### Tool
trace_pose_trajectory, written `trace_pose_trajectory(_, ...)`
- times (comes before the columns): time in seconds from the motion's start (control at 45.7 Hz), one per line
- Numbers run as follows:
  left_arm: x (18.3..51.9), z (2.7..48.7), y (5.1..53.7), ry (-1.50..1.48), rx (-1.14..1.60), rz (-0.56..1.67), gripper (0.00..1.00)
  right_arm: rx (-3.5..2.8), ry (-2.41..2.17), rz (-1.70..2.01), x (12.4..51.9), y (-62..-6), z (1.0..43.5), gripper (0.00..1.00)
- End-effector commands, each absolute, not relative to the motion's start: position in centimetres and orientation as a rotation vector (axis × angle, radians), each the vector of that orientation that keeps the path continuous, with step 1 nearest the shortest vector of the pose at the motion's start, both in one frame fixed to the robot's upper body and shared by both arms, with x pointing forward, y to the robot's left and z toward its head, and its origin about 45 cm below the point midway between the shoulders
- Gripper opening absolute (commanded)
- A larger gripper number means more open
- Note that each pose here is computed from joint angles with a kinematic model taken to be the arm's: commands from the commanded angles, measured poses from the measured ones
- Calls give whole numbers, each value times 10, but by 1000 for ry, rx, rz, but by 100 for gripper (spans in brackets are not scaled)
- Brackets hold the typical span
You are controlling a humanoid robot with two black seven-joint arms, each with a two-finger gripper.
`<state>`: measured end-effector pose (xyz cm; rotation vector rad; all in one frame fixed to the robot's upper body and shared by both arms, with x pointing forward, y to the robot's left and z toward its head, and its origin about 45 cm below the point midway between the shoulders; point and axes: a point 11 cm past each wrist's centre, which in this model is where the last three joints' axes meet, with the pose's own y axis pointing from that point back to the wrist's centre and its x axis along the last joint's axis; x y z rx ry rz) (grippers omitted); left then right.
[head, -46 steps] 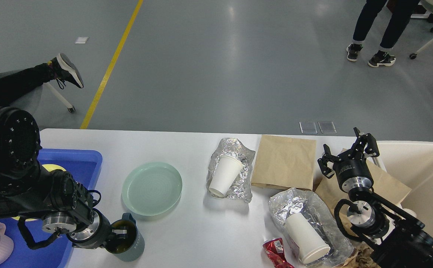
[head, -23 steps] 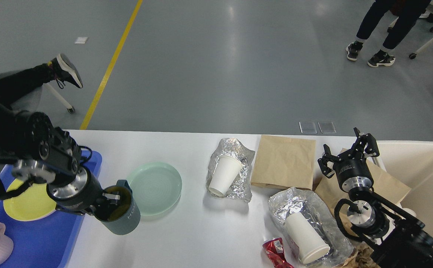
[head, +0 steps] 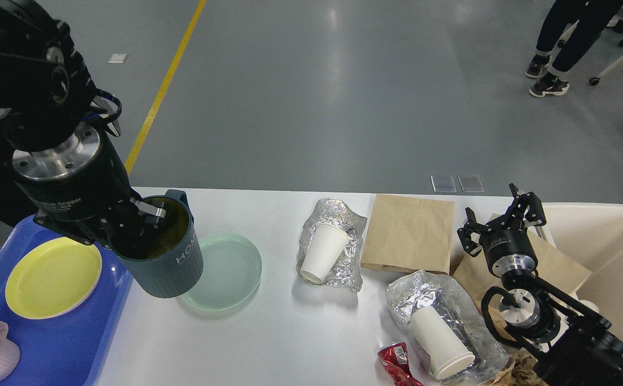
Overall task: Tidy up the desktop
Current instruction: 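Lift the teal mug and place it in the blue tray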
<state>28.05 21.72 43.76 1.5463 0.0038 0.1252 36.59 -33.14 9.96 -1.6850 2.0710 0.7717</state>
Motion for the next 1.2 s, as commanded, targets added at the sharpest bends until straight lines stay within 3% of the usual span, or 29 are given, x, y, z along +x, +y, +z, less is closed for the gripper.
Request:
trace_pose_trajectory(0.0, 279, 446, 225, 23, 1543, 154, 0, -1685, 2071, 772, 366, -331, 100, 100)
trace_pose_trajectory(0.241, 277, 442, 239, 74, 1534, 168, 0, -1685, 2071, 772, 366, -331, 100, 100)
trace_pose_trajectory(0.416, 281, 426, 278, 102, 1532, 212, 0, -1685, 2071, 772, 366, -331, 100, 100)
trace_pose_trajectory(0.744, 282, 324, 405, 309, 1499, 293, 0, -1686, 2069, 772, 366, -331, 100, 100)
trace_pose_trajectory(0.919, 270, 257, 444, 423, 1497, 305, 0, -1686, 2069, 772, 366, -331, 100, 100)
trace_pose_trajectory(1.182, 260, 198, 485, 442, 1577, 376, 0, -1686, 2069, 772, 366, -331, 100, 100)
